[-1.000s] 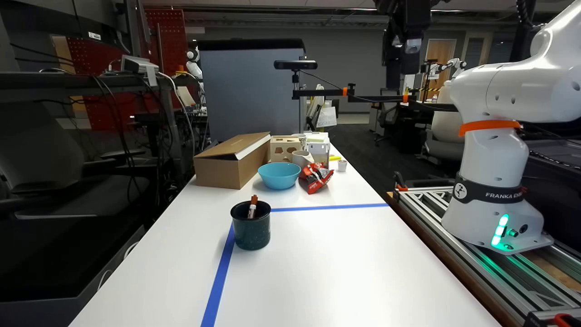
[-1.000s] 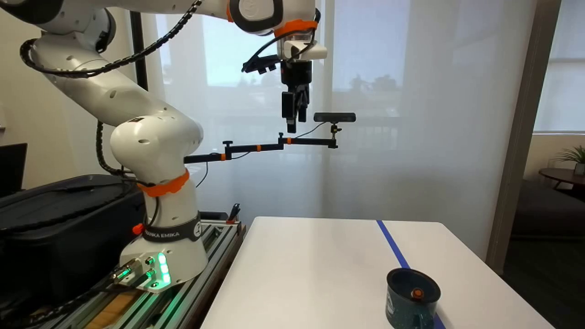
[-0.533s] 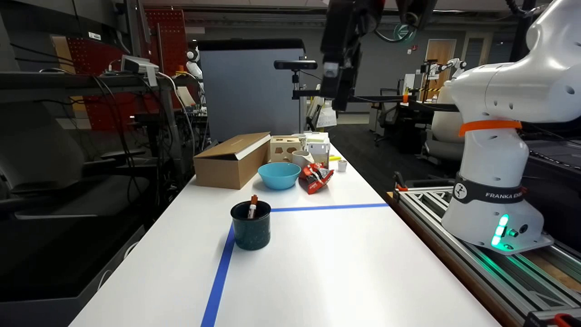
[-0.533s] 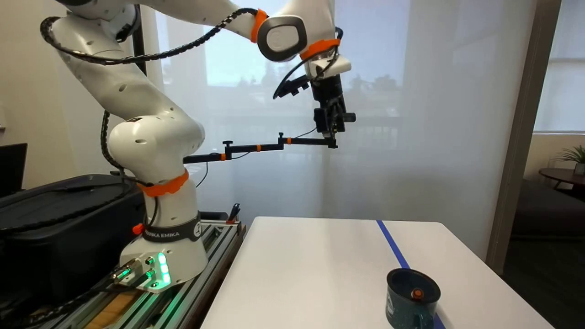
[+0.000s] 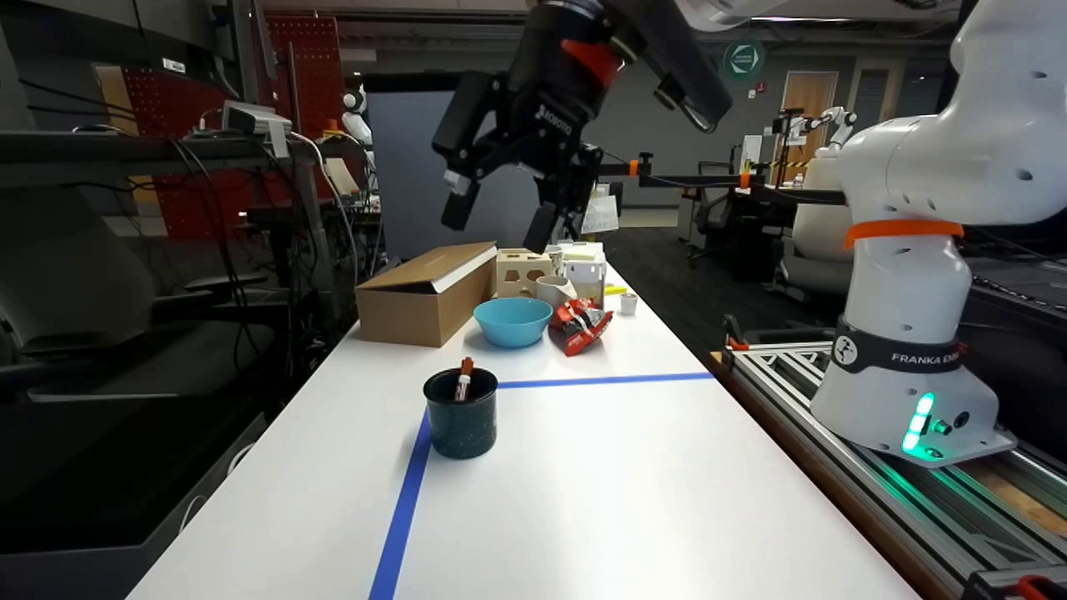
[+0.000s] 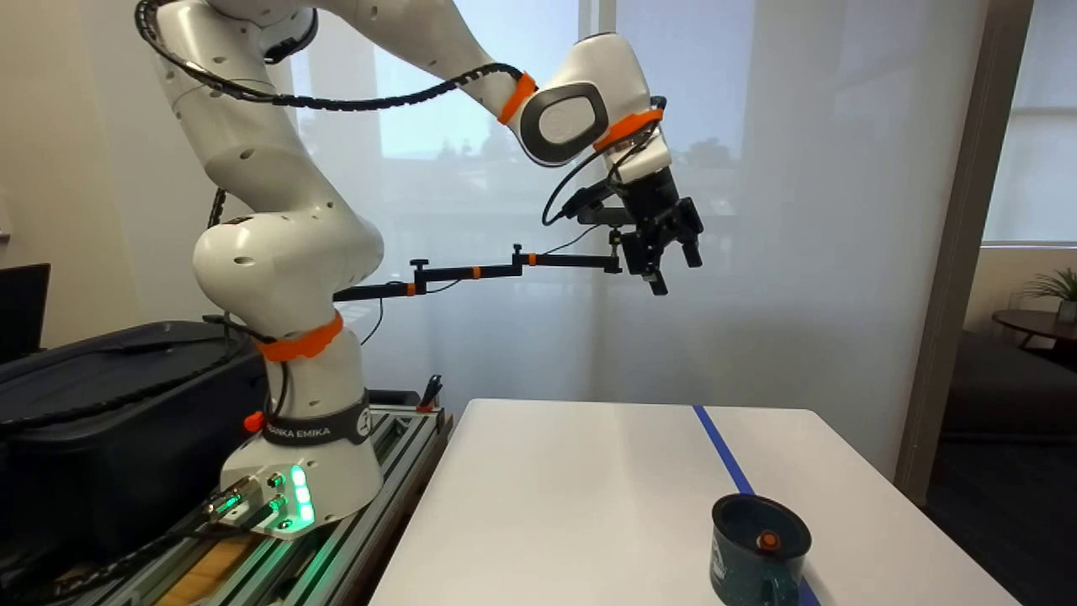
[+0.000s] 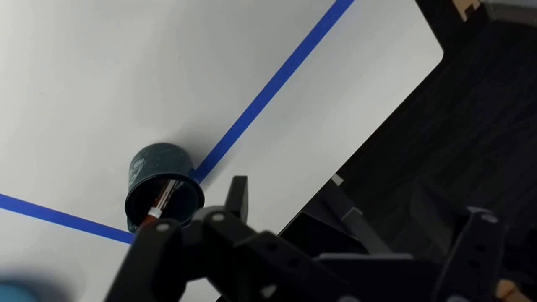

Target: Take the marker out of the cup and place it on the table

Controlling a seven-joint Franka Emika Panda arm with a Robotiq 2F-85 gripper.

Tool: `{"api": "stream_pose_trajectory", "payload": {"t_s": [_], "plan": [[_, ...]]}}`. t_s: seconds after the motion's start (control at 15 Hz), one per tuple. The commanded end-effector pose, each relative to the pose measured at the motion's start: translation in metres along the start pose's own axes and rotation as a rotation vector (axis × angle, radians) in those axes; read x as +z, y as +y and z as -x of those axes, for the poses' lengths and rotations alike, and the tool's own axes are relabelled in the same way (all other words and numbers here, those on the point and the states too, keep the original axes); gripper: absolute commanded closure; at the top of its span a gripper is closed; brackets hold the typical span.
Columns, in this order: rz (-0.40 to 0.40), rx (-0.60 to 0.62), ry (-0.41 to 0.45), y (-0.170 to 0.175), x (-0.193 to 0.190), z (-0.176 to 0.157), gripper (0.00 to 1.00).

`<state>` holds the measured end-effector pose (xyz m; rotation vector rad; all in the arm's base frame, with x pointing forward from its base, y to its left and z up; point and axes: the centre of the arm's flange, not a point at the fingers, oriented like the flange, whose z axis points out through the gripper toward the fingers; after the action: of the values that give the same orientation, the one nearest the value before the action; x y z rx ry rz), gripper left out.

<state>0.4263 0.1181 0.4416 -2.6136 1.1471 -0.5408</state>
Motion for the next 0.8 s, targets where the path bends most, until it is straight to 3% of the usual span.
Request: {"api": "stream_pose_trajectory", "payload": {"t_s": [0.0, 0.33, 0.73], "plan": [[0.008, 0.164, 0.112, -0.019, 0.019, -0.017, 0.0], [0.039, 0.38, 0.25, -0.018, 0.041, -0.04, 0.0], [0.139, 0.621, 0.411, -0.005, 0.071, -0.063, 0.0]]}}
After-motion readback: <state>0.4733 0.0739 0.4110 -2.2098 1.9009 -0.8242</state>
